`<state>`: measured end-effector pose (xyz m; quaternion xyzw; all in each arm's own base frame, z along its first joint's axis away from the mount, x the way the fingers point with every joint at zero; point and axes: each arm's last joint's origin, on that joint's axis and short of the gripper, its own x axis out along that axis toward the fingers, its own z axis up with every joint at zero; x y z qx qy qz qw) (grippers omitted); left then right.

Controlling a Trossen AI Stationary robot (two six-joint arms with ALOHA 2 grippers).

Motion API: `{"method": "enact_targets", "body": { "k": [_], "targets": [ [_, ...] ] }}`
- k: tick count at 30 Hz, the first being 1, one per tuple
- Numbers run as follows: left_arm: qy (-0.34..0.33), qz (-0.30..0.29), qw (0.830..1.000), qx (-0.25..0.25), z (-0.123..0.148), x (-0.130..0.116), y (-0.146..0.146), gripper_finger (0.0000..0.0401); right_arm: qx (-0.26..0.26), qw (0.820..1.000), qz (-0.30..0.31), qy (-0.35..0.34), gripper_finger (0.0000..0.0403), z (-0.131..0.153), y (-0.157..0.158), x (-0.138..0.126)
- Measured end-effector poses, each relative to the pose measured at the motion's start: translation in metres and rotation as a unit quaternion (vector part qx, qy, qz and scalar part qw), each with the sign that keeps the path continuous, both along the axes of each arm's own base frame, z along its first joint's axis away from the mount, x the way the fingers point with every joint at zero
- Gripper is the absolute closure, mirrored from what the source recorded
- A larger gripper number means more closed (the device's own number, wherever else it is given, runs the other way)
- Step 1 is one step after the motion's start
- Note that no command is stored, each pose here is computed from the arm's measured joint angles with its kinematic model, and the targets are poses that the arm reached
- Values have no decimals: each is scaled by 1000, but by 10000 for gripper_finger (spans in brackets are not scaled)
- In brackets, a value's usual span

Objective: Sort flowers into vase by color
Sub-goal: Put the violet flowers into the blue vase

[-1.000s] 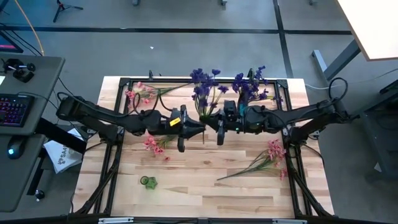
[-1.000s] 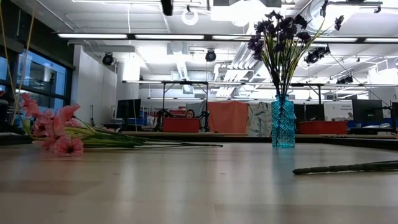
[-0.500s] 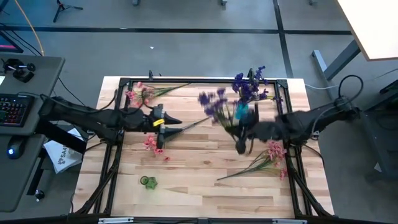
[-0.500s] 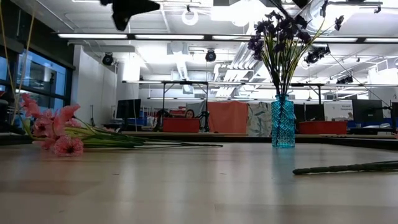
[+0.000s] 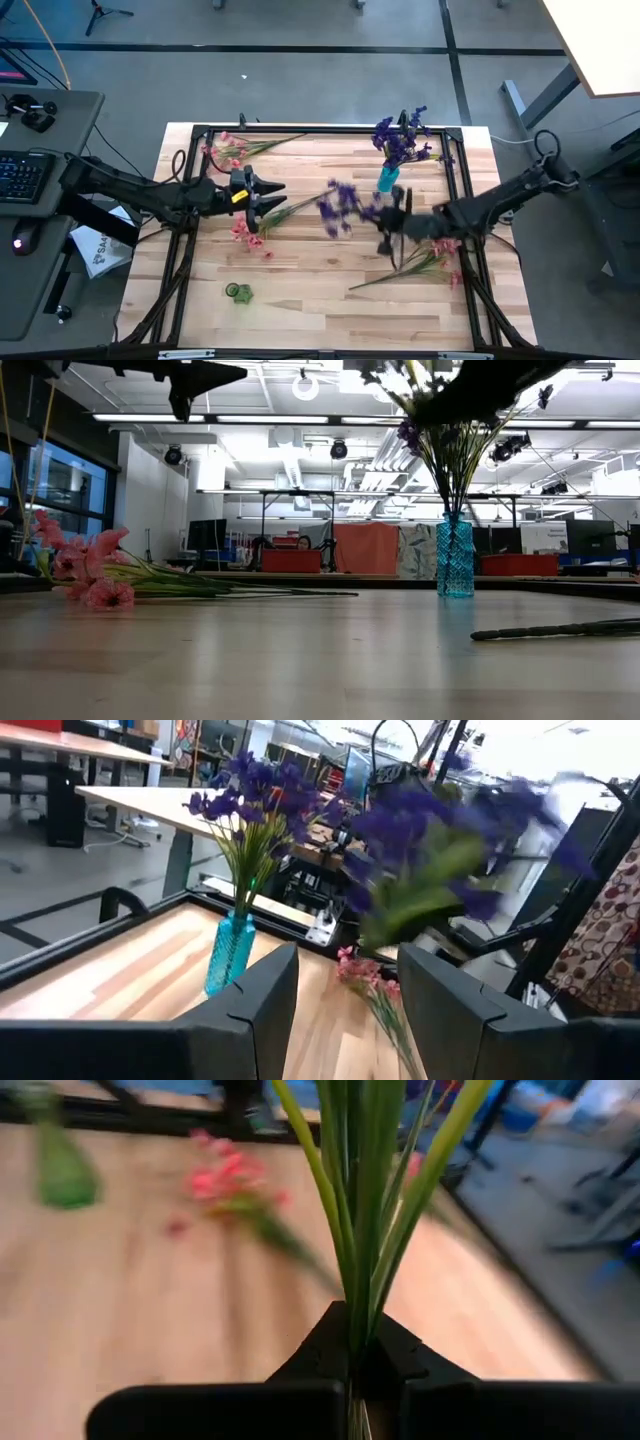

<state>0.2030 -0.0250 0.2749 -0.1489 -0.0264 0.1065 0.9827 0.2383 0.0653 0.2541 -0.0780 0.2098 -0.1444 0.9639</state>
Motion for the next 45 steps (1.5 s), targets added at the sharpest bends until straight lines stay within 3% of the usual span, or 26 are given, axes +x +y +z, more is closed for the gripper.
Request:
{"method": "enact_targets", "body": {
  "k": [4, 11, 21, 35, 45],
  "targets": [
    [-9, 0, 1000, -2, 5, 1, 0, 240, -47, 998, -21, -20, 403, 19, -34, -2],
    [-15, -7, 1000, -2, 9, 1, -3, 240, -82, 992, -79, -46, 403, 40, -70, -19],
    [-29, -10, 999, 12, 13, 0, -5, 240, -113, 988, -97, -40, 403, 42, -88, -20],
    [-26, -10, 1000, 12, 12, 0, -5, 240, -94, 986, -131, -30, 403, 33, -100, -10],
    [-26, -10, 1000, 12, 12, 0, -5, 240, -95, 962, -253, -31, 403, 25, -106, -7]
  ]
}}
